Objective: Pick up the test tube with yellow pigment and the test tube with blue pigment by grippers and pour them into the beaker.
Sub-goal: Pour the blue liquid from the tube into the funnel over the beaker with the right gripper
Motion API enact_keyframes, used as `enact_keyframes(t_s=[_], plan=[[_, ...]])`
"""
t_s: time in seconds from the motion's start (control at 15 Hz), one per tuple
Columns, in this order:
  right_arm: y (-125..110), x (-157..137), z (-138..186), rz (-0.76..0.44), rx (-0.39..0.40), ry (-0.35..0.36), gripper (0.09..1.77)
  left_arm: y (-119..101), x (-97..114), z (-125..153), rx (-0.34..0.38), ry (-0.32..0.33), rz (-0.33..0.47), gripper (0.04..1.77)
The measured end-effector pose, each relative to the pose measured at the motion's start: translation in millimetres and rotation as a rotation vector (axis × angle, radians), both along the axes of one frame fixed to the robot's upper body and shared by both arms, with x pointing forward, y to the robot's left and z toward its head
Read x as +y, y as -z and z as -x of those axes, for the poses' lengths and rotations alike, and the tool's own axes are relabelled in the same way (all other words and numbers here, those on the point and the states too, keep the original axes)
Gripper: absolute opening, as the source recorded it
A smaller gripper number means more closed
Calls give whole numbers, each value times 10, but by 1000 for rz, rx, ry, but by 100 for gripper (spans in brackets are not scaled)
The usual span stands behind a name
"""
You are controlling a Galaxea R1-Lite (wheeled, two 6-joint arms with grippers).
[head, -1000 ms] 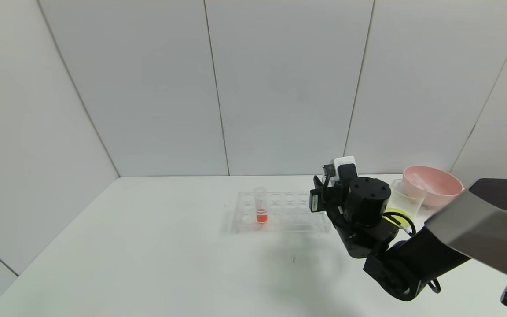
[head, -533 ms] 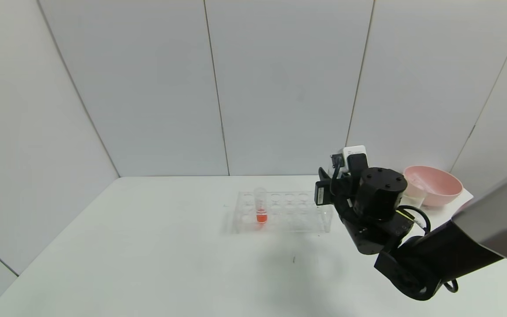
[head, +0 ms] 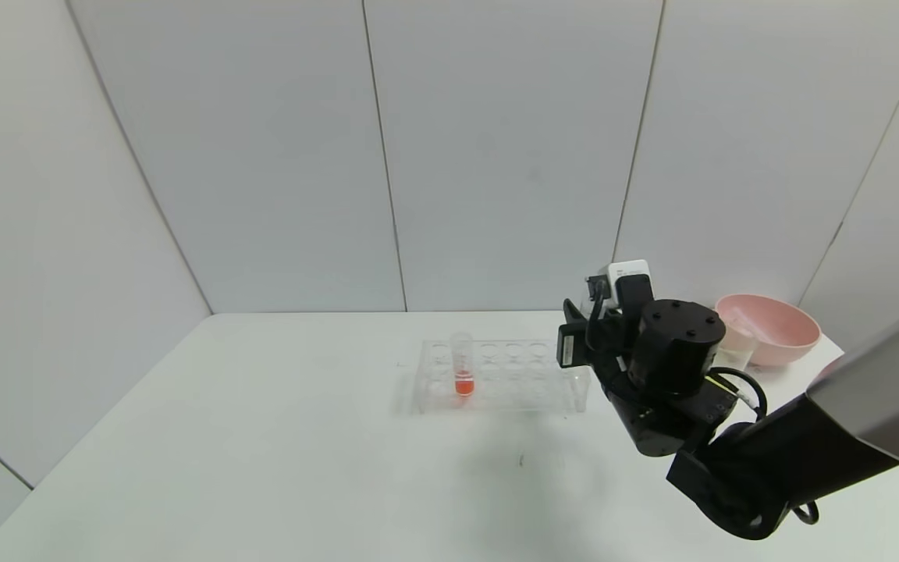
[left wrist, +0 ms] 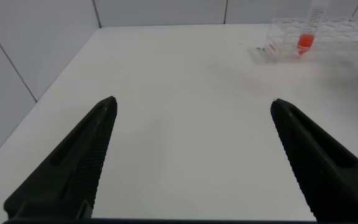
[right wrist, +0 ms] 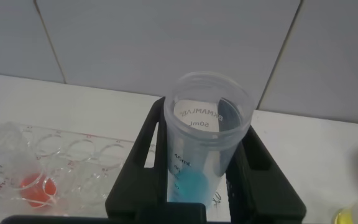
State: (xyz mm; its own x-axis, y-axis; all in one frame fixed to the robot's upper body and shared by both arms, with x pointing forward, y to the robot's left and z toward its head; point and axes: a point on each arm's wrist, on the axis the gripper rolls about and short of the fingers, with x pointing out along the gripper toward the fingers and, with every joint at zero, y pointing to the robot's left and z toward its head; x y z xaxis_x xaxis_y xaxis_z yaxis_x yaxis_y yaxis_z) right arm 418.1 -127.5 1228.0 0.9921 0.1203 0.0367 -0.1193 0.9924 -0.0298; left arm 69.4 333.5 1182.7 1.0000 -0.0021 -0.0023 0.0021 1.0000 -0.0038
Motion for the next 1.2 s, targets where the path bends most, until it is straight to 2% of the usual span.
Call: enact_keyframes(t_s=[0.27,0.47,0.6,0.73,0.87,1.2], plan=[[-25,-110,114,17,23,-34,59,0,0,0,0,0,0,176],[-39,-400,265,39,64,-158,59,0,0,0,0,0,0,176],[-37,-672,389,51,105,-296,59,0,0,0,0,0,0,176],[-53,-962,514,55,171,-376,59,0,0,0,0,0,0,176],[-117,-1264,600,43,224,-420,59,0,0,0,0,0,0,176],[-320,-2061,735,26,298,-497,59,0,0,0,0,0,0,176]])
